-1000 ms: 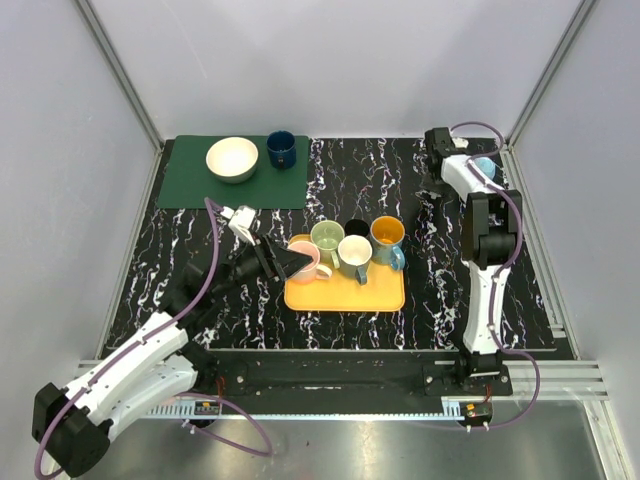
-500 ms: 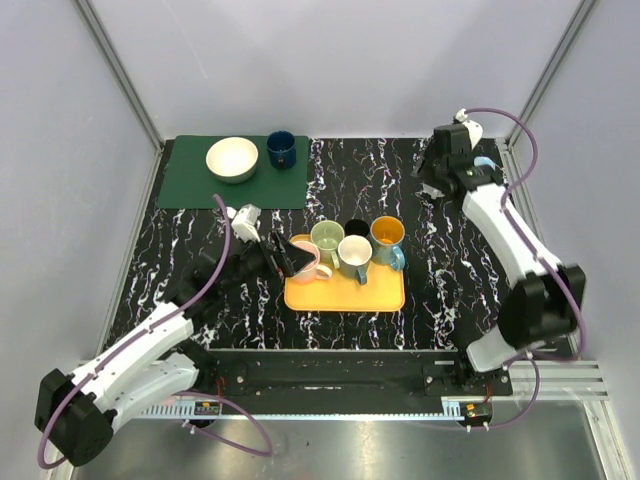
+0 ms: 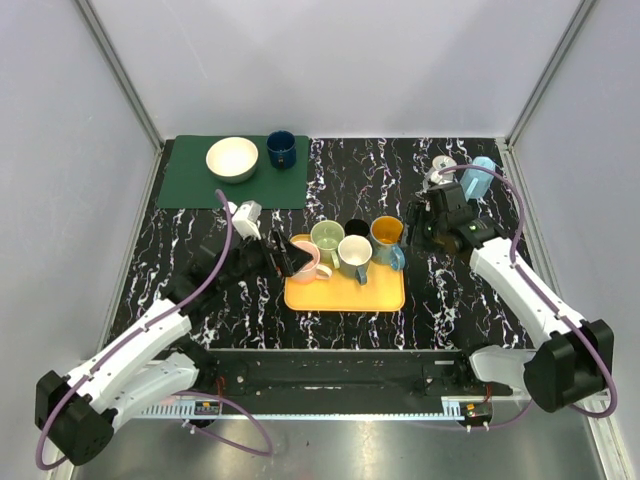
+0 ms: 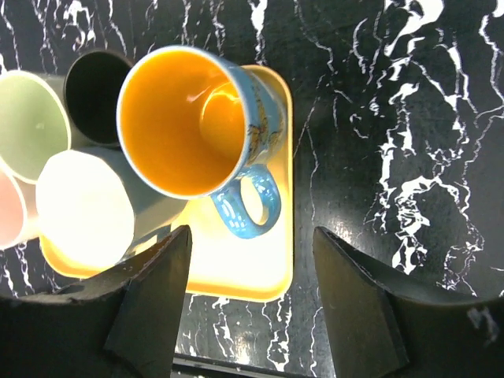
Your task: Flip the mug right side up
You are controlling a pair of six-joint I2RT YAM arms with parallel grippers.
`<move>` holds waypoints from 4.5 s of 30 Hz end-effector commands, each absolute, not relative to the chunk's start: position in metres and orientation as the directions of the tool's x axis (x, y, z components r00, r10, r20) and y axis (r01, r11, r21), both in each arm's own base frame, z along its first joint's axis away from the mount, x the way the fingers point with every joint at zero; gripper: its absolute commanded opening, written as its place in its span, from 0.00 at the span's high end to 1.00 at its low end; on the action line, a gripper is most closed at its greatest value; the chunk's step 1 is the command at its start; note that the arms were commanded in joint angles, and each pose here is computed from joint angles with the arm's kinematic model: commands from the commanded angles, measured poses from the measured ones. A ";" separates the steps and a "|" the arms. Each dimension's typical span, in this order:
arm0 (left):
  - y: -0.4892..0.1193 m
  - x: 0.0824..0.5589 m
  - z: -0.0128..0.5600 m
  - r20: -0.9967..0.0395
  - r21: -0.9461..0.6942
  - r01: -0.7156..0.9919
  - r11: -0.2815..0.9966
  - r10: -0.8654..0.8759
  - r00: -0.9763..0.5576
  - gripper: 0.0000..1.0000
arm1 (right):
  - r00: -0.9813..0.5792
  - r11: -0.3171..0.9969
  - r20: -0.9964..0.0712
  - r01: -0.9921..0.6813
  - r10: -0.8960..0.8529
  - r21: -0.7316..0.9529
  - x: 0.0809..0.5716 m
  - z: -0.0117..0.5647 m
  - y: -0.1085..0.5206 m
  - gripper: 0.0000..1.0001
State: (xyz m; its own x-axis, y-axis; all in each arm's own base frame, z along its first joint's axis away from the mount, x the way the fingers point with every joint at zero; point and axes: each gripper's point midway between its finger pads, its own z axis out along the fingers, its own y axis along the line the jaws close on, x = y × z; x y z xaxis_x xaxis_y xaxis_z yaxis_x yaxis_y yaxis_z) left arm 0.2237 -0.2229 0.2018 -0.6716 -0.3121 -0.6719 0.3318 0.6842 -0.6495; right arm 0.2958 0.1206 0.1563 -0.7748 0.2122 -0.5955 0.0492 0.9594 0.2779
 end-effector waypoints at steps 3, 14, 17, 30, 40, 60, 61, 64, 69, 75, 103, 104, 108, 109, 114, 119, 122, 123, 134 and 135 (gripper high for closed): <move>-0.233 0.218 0.214 -0.691 -0.654 0.414 0.634 -0.277 -0.668 0.01 | -0.790 0.965 -0.603 -0.060 0.111 0.256 0.288 0.157 0.139 0.31; -0.231 0.207 0.203 -0.674 -0.669 0.411 0.620 -0.272 -0.687 0.02 | -0.831 0.982 -0.557 -0.113 -0.011 0.149 0.305 0.128 0.150 0.38; -0.229 0.207 0.200 -0.676 -0.663 0.409 0.627 -0.267 -0.687 0.02 | -0.830 0.984 -0.558 -0.123 -0.028 0.133 0.313 0.123 0.152 0.40; -0.226 0.207 0.196 -0.684 -0.648 0.405 0.645 -0.260 -0.681 0.03 | -0.838 0.989 -0.537 -0.140 -0.095 0.045 0.329 0.107 0.149 0.59; -0.226 0.208 0.193 -0.680 -0.653 0.399 0.644 -0.266 -0.683 0.03 | -0.842 0.988 -0.530 -0.147 -0.105 0.038 0.323 0.105 0.150 0.91; -0.223 0.219 0.208 -0.693 -0.660 0.381 0.648 -0.328 -0.642 0.04 | -0.724 0.993 -0.690 -0.061 0.027 0.103 0.305 0.203 0.131 1.00; -0.223 0.220 0.213 -0.697 -0.660 0.384 0.646 -0.337 -0.633 0.04 | -0.714 0.992 -0.699 -0.065 0.031 0.111 0.300 0.212 0.130 1.00; -0.223 0.226 0.225 -0.704 -0.664 0.385 0.641 -0.363 -0.611 0.04 | -0.667 0.982 -0.740 -0.067 0.085 0.174 0.297 0.247 0.131 1.00; -0.228 0.236 0.256 -0.648 -0.749 0.361 0.556 -0.499 -0.575 0.01 | -0.585 0.889 -0.768 -0.164 0.262 0.428 0.281 0.314 0.162 1.00; -0.241 0.223 0.320 -0.553 -0.825 0.469 0.313 -0.614 -0.563 0.01 | -0.525 0.616 -0.697 -0.359 0.488 0.701 0.262 0.381 0.204 1.00; -0.316 0.233 0.375 -0.480 -0.779 0.627 -0.011 -0.632 -0.608 0.13 | -0.614 0.082 -0.498 -0.577 0.613 0.813 0.237 0.428 0.250 1.00; -0.317 0.235 0.376 -0.480 -0.779 0.627 -0.011 -0.634 -0.607 0.15 | -0.615 0.086 -0.498 -0.574 0.611 0.814 0.237 0.427 0.250 1.00; -0.321 0.236 0.391 -0.470 -0.763 0.644 -0.055 -0.637 -0.611 0.22 | -0.617 0.095 -0.503 -0.572 0.605 0.815 0.234 0.422 0.249 1.00; -0.323 0.236 0.392 -0.470 -0.761 0.646 -0.061 -0.635 -0.613 0.24 | -0.621 0.096 -0.503 -0.569 0.602 0.817 0.234 0.419 0.249 1.00; -0.331 0.238 0.399 -0.475 -0.754 0.652 -0.078 -0.620 -0.625 0.40 | -0.625 0.094 -0.507 -0.572 0.594 0.815 0.232 0.416 0.249 1.00; -0.338 0.238 0.401 -0.457 -0.750 0.649 -0.130 -0.606 -0.651 0.47 | -0.634 0.095 -0.509 -0.568 0.582 0.817 0.231 0.412 0.251 1.00; -0.339 0.236 0.406 -0.453 -0.745 0.651 -0.144 -0.608 -0.652 0.46 | -0.638 0.112 -0.514 -0.560 0.574 0.821 0.232 0.404 0.252 1.00; -0.340 0.235 0.409 -0.454 -0.740 0.655 -0.150 -0.607 -0.652 0.46 | -0.639 0.115 -0.515 -0.559 0.571 0.821 0.231 0.403 0.252 1.00; -0.344 0.227 0.421 -0.476 -0.713 0.679 -0.175 -0.591 -0.651 0.80 | -0.641 0.143 -0.522 -0.547 0.562 0.825 0.231 0.390 0.252 1.00; -0.344 0.227 0.421 -0.477 -0.713 0.679 -0.173 -0.591 -0.651 0.87 | -0.643 0.147 -0.522 -0.543 0.560 0.827 0.231 0.388 0.252 1.00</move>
State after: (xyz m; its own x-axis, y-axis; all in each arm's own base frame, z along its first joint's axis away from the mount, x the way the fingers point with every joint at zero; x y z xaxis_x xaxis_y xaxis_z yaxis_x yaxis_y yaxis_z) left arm 0.2430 -0.3517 0.3610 -0.7215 -0.5439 -0.4284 0.5456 -0.0657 -0.8354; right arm 0.2557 0.2471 0.3669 -0.6523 0.6053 -0.4562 -0.4326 0.1969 0.8798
